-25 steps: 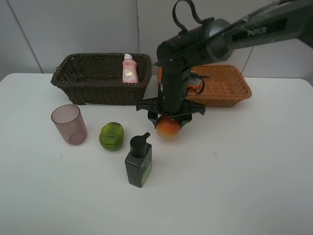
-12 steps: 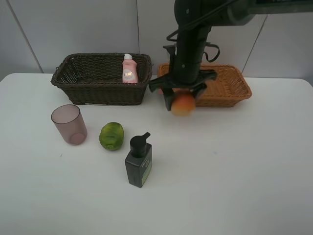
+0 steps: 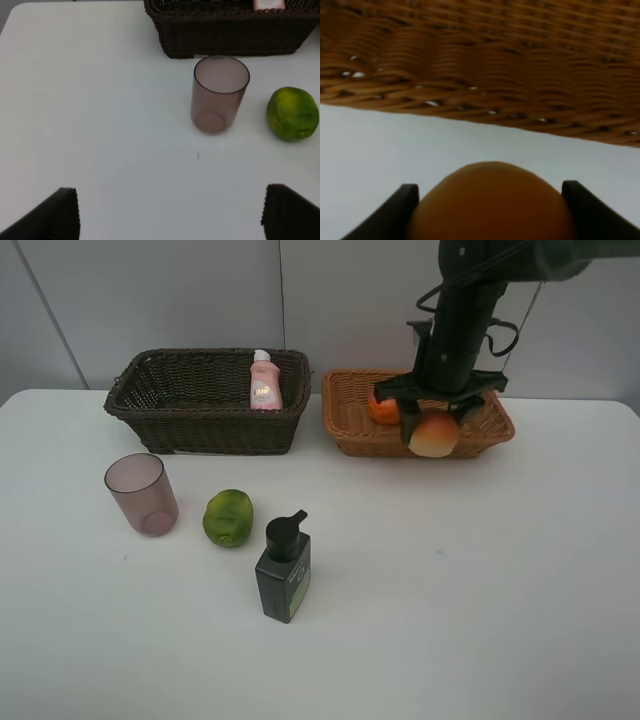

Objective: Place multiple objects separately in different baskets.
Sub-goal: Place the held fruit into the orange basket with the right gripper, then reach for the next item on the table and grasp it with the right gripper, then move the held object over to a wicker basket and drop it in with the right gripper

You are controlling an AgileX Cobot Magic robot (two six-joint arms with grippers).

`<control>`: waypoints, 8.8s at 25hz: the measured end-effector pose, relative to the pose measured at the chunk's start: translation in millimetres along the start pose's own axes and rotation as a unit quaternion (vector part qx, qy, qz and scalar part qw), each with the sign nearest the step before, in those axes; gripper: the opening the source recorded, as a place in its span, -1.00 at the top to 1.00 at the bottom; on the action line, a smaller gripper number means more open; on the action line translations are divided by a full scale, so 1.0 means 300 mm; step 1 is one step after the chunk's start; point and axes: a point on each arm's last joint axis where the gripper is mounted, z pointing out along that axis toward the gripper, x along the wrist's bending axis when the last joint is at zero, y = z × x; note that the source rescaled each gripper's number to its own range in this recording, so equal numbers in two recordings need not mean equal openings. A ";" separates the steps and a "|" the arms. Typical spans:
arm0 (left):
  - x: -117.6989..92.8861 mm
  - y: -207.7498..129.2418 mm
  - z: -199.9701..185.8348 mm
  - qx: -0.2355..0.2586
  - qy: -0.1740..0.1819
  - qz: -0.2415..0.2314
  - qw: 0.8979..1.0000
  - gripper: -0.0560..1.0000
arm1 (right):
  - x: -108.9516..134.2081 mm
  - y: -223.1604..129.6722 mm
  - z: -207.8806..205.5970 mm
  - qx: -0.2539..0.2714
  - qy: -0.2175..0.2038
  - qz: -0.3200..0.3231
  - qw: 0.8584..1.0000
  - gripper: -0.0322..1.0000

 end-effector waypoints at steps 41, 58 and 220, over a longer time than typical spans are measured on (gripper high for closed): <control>0.000 0.000 0.000 0.000 0.000 0.000 1.000 -0.90 | -0.209 0.194 0.170 -0.208 -0.009 0.034 0.978 -0.96; 0.000 0.000 0.000 0.000 0.000 0.000 1.000 -0.90 | 0.023 0.050 -0.146 -0.164 0.039 0.020 0.985 -0.97; 0.000 0.000 0.000 0.000 0.000 0.000 1.000 -0.90 | 0.738 0.096 0.064 -0.502 0.210 -0.202 0.814 -0.41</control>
